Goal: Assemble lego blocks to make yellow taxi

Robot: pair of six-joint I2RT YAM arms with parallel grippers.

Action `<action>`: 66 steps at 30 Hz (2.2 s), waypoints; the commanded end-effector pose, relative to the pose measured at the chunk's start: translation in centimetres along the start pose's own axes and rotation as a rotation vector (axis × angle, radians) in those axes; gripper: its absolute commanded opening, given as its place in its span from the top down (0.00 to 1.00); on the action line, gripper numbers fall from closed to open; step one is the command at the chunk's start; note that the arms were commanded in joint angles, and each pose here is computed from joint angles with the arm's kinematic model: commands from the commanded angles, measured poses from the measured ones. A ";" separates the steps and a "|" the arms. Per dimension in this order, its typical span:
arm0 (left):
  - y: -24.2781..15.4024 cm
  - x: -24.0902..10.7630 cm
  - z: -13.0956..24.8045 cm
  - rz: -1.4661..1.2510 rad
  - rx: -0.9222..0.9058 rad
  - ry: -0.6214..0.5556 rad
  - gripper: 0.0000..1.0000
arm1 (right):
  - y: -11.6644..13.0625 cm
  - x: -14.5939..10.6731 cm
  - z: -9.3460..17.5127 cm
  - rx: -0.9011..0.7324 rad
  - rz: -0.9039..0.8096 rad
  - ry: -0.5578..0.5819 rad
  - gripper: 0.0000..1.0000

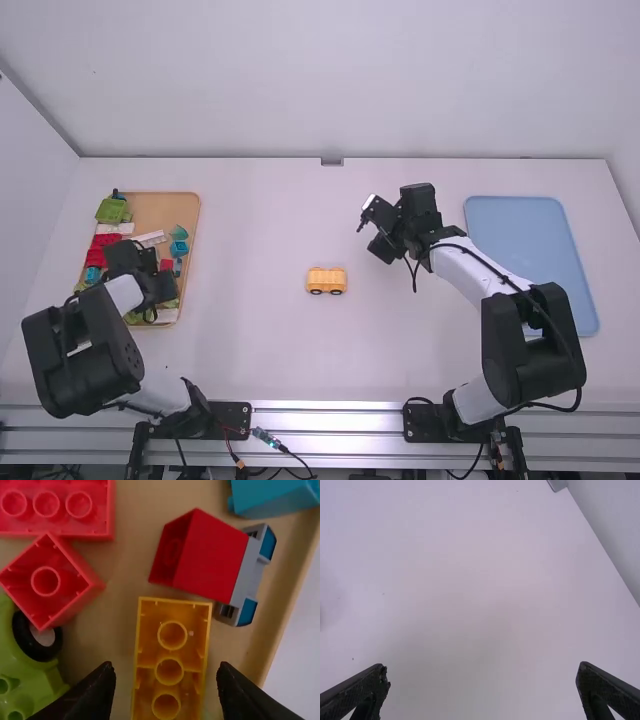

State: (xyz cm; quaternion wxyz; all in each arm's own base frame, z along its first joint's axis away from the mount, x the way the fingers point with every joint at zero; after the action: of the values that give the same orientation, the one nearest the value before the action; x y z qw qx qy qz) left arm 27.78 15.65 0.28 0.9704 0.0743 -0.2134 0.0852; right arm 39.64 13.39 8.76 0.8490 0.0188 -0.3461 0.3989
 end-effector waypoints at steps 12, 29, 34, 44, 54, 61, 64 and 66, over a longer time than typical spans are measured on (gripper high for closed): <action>-0.1 0.2 0.0 -0.001 -0.008 -0.032 0.53 | -0.5 1.3 0.7 -0.009 -0.004 -0.032 0.01; -0.7 0.1 -0.2 -0.002 -0.042 -0.033 0.53 | -0.5 1.2 0.7 -0.009 -0.005 -0.031 0.01; -0.5 -0.1 -0.2 0.001 -0.029 -0.023 0.67 | -0.5 1.2 0.7 -0.009 -0.005 -0.031 0.01; -0.6 -0.4 -0.2 0.002 -0.035 -0.010 0.71 | -0.5 1.2 0.7 -0.009 -0.005 -0.031 0.01; -0.3 0.8 -0.1 0.050 -0.021 -0.055 0.76 | -0.5 1.2 0.7 -0.008 -0.005 -0.030 0.01; 0.2 2.9 1.4 0.091 -0.018 -0.119 0.83 | -0.5 1.2 0.7 -0.009 -0.004 -0.031 0.01; -0.1 3.9 2.8 0.084 -0.042 -0.160 0.86 | -0.4 1.3 0.7 -0.002 -0.005 -0.036 0.01; -0.3 4.4 3.8 0.081 -0.051 -0.189 0.86 | -0.1 1.5 0.7 0.013 -0.005 -0.048 0.01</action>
State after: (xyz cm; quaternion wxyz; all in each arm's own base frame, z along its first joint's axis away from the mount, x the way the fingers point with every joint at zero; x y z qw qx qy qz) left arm 28.85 14.97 2.64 0.9562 0.0495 -0.2655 0.1132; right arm 39.52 13.52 8.72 0.8487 0.0238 -0.3448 0.4002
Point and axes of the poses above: each hand's point on the last joint's axis, 136 mm out from that joint toward the fingers, its own z axis back along the fingers, its own y axis along the line the jaws close on, x = y × z, the point moved 1 cm from there along z, back along the fingers, and after that the axes turned 12 degrees about -z, right-handed, at the moved point
